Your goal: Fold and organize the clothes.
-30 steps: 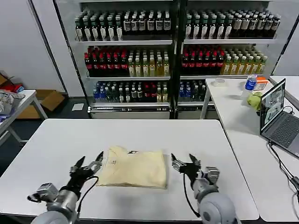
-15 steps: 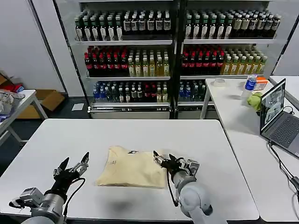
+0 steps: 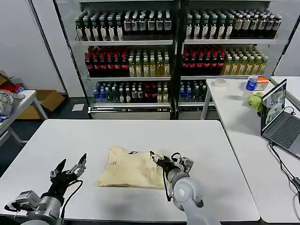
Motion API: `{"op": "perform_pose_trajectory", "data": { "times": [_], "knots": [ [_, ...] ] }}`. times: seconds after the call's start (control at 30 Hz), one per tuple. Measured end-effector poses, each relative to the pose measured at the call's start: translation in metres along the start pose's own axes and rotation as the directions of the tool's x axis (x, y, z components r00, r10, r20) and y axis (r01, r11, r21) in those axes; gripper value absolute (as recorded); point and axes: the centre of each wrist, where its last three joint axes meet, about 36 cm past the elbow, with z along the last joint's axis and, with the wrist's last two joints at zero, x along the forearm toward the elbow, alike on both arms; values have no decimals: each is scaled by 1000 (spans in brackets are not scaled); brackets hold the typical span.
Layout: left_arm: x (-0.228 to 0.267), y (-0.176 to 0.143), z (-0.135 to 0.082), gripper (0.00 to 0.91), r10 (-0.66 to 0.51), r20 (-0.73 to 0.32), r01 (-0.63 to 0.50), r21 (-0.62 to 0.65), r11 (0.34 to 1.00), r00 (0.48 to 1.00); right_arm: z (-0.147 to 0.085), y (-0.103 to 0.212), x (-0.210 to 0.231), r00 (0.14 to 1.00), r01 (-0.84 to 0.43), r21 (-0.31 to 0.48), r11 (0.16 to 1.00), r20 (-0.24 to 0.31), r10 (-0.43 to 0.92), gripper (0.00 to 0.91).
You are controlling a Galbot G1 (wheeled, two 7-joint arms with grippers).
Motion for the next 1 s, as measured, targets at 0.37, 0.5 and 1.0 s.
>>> {"op": "perform_pose_trajectory", "data": {
  "times": [0.37, 0.5, 1.0],
  "knots": [
    [1, 1, -3, 907, -2, 9, 2, 0, 1000, 1000, -5, -4, -9, 1000, -14, -28, 1000, 8, 14, 0],
    [0, 2, -3, 907, -5, 9, 5, 1, 1000, 1000, -8, -8, -14, 1000, -26, -32, 999, 10, 26, 0],
    [-3, 2, -2, 907, 1, 4, -1, 6, 1000, 1000, -25, -31, -20, 997, -70, -12, 998, 30, 70, 0]
  ]
}}
